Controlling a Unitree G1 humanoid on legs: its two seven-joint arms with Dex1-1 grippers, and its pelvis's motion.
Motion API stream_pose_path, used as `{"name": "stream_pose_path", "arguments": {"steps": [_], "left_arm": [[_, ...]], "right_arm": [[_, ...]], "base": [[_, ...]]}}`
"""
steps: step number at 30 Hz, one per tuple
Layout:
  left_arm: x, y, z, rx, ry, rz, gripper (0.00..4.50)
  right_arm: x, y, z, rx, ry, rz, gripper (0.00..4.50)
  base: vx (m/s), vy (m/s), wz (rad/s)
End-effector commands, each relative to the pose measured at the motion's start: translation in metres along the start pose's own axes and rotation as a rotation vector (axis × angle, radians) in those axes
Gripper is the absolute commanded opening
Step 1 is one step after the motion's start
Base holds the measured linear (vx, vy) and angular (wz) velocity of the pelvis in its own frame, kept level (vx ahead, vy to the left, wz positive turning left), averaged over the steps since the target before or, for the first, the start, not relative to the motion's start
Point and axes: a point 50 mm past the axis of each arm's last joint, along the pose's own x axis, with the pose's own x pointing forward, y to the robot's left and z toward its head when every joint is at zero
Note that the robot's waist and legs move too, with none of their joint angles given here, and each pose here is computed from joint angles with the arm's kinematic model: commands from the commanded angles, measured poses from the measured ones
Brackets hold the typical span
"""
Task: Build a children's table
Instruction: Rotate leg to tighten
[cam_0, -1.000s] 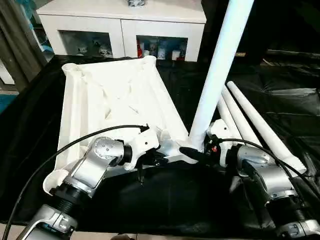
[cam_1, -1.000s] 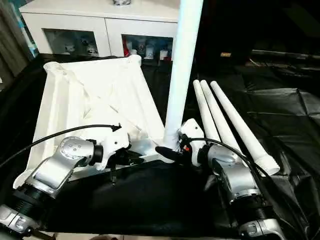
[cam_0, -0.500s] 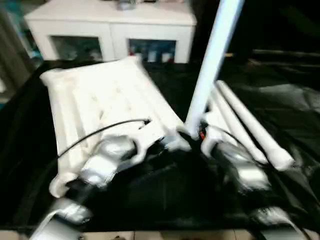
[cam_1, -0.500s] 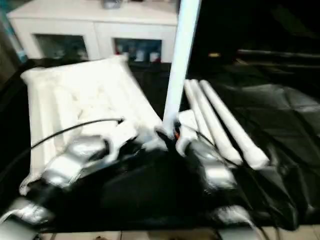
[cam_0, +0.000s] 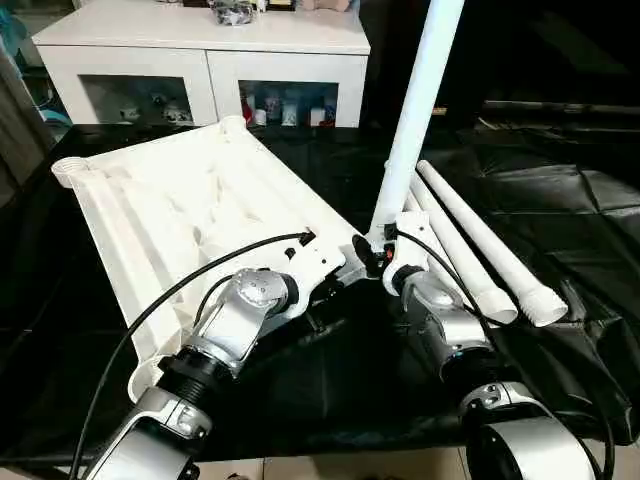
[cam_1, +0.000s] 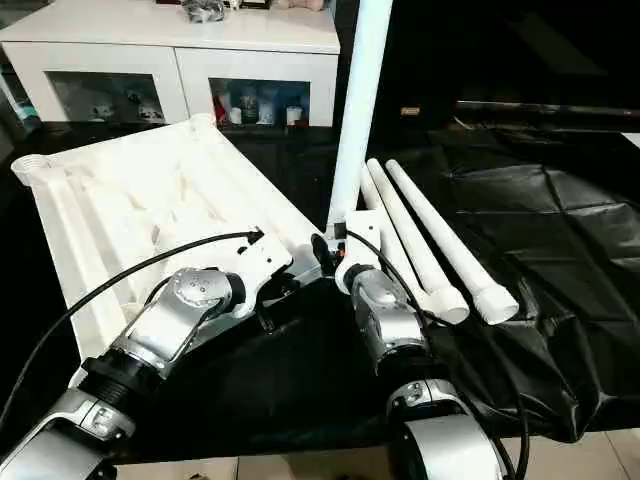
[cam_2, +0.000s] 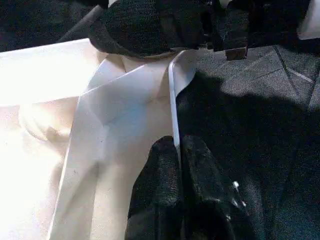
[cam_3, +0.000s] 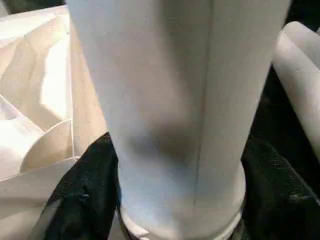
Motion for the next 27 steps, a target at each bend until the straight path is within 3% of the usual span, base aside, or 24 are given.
{"name": "stream_pose_path", "arguments": {"steps": [1,2,4,9,13,14,18,27], "left_arm": [[0.003,-0.013,0.004,0.018,-0.056,-0.076,0.0],[0.001,-0.013,0.003,0.018,-0.061,-0.088,0.0],[0.0,-0.013,0.002,0.018,-0.064,-0.096,0.0],[-0.015,-0.012,-0.007,0.046,-0.088,-0.197,0.0],[-0.018,-0.012,-0.008,0.05,-0.088,-0.214,0.0],[-0.022,-0.011,-0.01,0.055,-0.088,-0.245,0.0],[-0.026,-0.01,-0.012,0.061,-0.086,-0.271,0.0],[-0.029,-0.008,-0.013,0.069,-0.088,-0.287,0.0]], "right_arm": [[-0.001,0.004,-0.004,0.008,0.009,0.064,3.51],[-0.002,0.002,-0.002,-0.011,-0.001,0.087,3.76],[-0.003,0.001,-0.001,-0.026,-0.007,0.1,3.85],[-0.031,-0.025,0.007,-0.201,0.015,0.324,3.85],[-0.037,-0.031,0.008,-0.224,0.029,0.353,3.85],[-0.047,-0.037,0.009,-0.25,0.045,0.422,3.85],[-0.058,-0.041,0.014,-0.269,0.051,0.514,3.85],[-0.066,-0.042,0.021,-0.289,0.061,0.596,3.85]], "base": [[0.0,0.0,0.0],[0.0,0.0,0.0],[0.0,0.0,0.0],[0.01,-0.007,0.03],[0.0,0.0,0.0],[0.0,0.0,0.0],[0.0,0.0,0.0],[0.0,0.0,0.0]]}}
